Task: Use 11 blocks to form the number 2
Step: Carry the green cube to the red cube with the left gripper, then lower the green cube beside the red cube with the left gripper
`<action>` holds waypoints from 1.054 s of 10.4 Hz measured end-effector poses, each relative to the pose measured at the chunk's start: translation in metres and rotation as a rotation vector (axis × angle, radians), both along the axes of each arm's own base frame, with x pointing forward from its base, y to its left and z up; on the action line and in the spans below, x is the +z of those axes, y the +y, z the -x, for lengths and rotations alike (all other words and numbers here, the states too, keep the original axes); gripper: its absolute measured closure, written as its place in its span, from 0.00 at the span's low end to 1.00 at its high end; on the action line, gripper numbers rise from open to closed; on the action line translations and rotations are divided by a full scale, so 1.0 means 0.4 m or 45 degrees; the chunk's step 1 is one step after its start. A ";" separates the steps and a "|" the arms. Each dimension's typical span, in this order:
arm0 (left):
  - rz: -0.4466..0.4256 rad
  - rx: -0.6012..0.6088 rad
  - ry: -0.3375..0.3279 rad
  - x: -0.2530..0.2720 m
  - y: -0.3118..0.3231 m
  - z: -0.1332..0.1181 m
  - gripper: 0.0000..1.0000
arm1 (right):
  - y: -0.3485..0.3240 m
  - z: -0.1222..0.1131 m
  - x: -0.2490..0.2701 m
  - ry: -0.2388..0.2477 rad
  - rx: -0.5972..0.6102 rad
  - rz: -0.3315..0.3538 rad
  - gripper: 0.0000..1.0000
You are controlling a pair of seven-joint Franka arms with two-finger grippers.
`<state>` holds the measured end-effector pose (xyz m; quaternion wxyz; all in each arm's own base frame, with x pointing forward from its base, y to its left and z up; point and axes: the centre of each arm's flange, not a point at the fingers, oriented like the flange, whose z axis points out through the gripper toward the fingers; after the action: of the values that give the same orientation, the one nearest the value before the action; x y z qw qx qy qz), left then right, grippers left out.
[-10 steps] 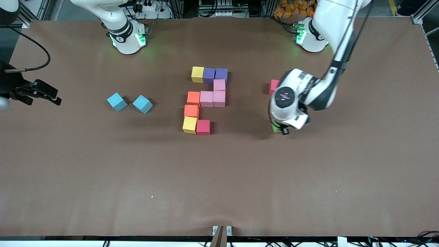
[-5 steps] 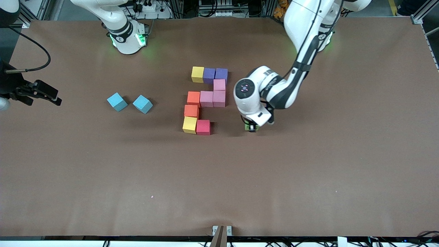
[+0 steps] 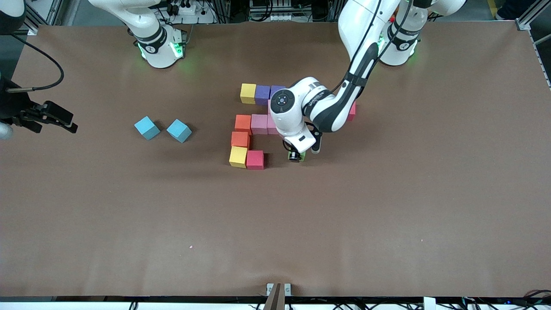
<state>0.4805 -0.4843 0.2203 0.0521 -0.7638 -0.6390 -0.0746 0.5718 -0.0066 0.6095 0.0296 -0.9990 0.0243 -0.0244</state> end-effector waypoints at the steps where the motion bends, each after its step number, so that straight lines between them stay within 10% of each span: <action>1: -0.003 -0.020 0.000 0.023 -0.012 -0.012 0.42 | 0.001 -0.004 -0.009 0.007 0.000 0.001 0.00; 11: 0.142 0.037 0.027 0.001 -0.137 -0.062 0.45 | -0.046 -0.007 -0.016 0.010 0.017 0.004 0.00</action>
<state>0.5055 -0.5389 0.2207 0.0170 -0.7570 -0.6526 -0.0301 0.5748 -0.0251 0.6031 0.0282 -0.9992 0.0175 -0.0204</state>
